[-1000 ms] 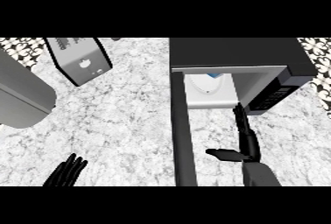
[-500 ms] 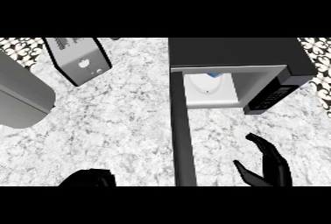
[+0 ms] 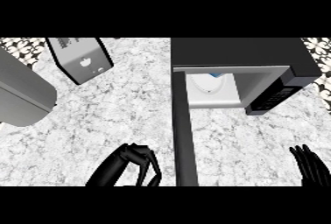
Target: Pick up the milk, place it into the microwave and close the microwave
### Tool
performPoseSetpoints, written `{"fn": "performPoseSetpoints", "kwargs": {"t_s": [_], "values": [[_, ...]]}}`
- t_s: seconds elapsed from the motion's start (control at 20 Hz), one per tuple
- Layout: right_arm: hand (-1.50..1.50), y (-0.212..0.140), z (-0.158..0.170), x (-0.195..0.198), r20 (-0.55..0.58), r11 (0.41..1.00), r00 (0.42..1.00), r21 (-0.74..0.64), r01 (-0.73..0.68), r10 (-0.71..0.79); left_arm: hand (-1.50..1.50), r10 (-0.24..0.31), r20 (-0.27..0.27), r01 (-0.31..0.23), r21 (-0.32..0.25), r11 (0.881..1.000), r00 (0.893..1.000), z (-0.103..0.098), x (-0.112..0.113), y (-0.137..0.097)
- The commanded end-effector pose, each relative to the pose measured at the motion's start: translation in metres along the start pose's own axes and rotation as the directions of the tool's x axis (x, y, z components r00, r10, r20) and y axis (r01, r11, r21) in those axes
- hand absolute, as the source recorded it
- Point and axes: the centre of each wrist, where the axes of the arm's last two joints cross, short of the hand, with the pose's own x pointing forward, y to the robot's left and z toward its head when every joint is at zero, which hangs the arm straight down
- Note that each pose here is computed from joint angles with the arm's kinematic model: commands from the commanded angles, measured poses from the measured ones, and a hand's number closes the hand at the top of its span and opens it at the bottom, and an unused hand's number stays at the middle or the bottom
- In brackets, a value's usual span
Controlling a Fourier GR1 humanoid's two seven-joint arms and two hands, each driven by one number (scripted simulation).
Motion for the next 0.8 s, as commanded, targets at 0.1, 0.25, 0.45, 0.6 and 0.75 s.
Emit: {"fn": "performPoseSetpoints", "kwargs": {"t_s": [0.1, 0.25, 0.45, 0.6, 0.75], "values": [[-1.50, -0.030, 0.000, 0.034, 0.040, 0.997, 0.996, -0.010, -0.074, 0.074, 1.50, -0.054, -0.013, 0.052, -0.107, 0.993, 0.998, -0.059, -0.014, -0.027], [-1.50, -0.029, -0.005, 0.040, 0.063, 0.996, 0.994, 0.032, -0.089, 0.086, 1.50, -0.145, 0.048, 0.151, -0.147, 0.978, 0.988, -0.076, -0.016, -0.047], [-1.50, -0.039, -0.025, 0.050, 0.084, 0.999, 0.996, 0.031, -0.041, 0.038, 1.50, -0.156, -0.030, 0.145, -0.222, 0.964, 0.987, -0.083, -0.038, -0.081], [-1.50, -0.031, -0.025, 0.071, 0.100, 0.997, 0.995, 0.073, -0.021, 0.013, 1.50, -0.187, -0.083, 0.168, -0.196, 0.966, 0.979, -0.090, -0.035, -0.099], [-1.50, -0.028, -0.029, 0.078, 0.123, 0.994, 0.992, 0.112, -0.005, -0.008, 1.50, -0.194, -0.137, 0.158, -0.238, 0.958, 0.971, -0.100, -0.042, -0.102]]}}
